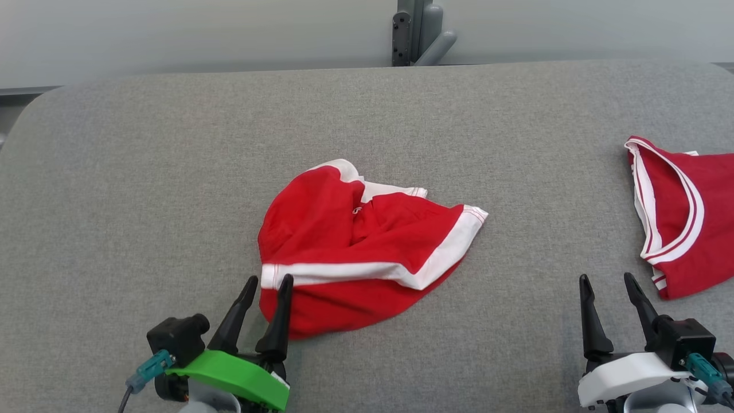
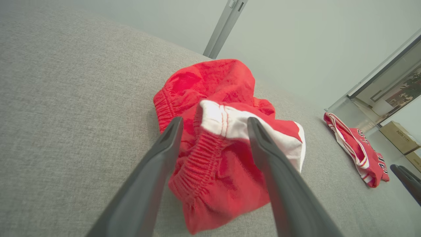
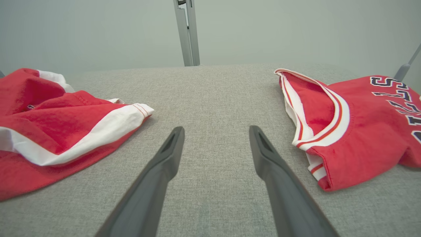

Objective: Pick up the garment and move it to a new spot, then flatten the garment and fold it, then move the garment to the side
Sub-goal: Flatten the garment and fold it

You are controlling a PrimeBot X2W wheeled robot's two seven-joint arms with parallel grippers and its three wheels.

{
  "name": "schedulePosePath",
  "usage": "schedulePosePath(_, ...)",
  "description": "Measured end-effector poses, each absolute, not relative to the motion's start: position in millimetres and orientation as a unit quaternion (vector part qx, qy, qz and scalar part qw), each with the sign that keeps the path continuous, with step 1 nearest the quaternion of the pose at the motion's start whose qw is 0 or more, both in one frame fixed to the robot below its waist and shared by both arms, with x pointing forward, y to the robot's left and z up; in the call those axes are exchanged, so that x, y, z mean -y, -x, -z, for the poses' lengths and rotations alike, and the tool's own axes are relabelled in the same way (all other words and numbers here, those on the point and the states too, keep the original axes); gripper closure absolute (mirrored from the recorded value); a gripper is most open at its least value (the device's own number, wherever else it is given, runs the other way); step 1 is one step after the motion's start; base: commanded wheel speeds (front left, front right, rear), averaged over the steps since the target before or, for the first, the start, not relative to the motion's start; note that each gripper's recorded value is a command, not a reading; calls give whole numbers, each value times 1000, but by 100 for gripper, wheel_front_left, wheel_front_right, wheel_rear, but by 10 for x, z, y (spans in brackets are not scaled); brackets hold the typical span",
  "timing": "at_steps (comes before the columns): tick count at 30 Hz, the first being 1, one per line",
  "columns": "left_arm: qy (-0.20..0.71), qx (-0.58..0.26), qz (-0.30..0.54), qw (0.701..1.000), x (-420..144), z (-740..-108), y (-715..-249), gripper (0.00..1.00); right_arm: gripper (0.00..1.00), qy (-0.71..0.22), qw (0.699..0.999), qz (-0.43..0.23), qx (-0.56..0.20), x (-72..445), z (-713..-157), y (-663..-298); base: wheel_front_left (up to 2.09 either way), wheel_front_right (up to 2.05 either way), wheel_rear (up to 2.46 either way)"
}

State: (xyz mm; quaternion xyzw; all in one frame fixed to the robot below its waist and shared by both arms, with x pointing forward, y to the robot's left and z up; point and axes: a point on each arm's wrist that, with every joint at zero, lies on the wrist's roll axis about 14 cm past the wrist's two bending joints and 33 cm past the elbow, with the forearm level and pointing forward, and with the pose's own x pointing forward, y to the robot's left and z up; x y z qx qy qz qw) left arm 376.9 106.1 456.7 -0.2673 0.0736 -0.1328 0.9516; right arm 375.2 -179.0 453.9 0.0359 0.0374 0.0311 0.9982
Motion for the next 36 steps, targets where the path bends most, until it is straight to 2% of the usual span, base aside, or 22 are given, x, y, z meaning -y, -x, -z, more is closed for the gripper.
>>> schedulePosePath(11, 279, -89, 71, 954, -1324, -4371, -3549, 0, 0, -39, 998, -29, -34, 1804, -4571, -3672, 0, 0, 0)
schedulePosePath(17, 273, -62, 45, 959, -1484, -4471, -3526, 0, 0, -41, 998, -25, -29, 1828, -4600, -3646, 0, 0, 0)
schedulePosePath(27, 200, -16, 31, 979, -1654, -4697, -3289, 0, 0, -24, 1000, -7, -8, 1979, -4747, -3450, 0, 0, 0)
schedulePosePath(36, 152, -8, 36, 988, -1670, -4747, -3229, 0, 0, -8, 1000, -4, 6, 2016, -4836, -3451, 0, 0, 0)
